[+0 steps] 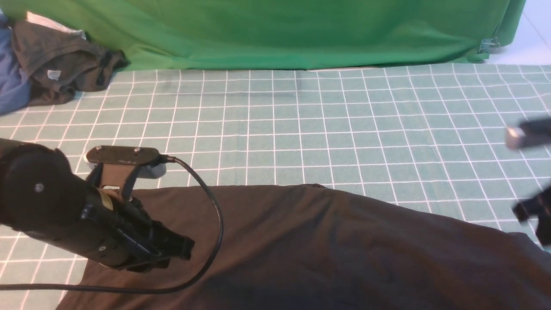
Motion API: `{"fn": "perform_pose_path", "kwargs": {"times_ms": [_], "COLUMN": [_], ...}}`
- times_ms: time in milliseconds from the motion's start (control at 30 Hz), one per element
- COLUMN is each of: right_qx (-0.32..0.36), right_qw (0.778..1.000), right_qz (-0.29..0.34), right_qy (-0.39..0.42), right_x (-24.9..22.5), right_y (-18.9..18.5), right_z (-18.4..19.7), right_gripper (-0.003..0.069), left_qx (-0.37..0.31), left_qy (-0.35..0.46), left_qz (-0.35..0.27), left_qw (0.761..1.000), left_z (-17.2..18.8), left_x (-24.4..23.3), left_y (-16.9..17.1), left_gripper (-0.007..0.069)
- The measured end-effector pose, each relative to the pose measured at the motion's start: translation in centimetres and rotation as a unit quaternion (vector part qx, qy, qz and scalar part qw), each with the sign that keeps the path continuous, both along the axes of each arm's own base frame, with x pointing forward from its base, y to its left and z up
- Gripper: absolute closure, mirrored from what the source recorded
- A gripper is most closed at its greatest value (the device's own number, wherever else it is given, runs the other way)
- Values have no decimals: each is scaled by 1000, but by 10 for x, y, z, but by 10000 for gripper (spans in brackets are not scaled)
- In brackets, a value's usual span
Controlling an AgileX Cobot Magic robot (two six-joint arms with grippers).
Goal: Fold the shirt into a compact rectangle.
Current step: 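Pull the folded dark garment lengthwise by its ends to straighten it flat on the table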
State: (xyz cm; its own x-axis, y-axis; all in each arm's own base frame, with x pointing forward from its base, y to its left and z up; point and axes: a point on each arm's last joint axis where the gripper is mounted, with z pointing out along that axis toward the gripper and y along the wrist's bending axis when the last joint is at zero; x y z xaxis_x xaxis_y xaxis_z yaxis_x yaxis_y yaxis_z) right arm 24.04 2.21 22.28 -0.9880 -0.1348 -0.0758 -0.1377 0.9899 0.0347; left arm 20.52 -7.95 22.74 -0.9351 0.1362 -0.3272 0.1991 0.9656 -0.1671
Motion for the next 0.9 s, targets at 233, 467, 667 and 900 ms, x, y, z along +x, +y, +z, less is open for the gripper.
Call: {"fn": "perform_pose_path", "kwargs": {"times_ms": [233,467,667,900], "right_qx": [-17,-14,-3,-16], "right_qw": [998,996,997,999], "right_qz": [-59,-84,-83,-47], "right_qy": [-8,6,11,19], "right_x": [-18,-17,-12,-9], "right_y": [-17,-21,-19,-21], "right_z": [-37,-61,-72,-67], "right_gripper": [43,-10,258,604], "left_qx": [-1,2,3,4], "left_qy": [-8,-10,-11,-11], "left_qz": [-4,-13,-17,-20], "left_qw": [1000,1000,1000,1000], "left_z": [3,3,3,3], "left_x": [-1,-1,-1,-1], "left_y": [0,0,0,0], "left_gripper": [618,618,618,618]}}
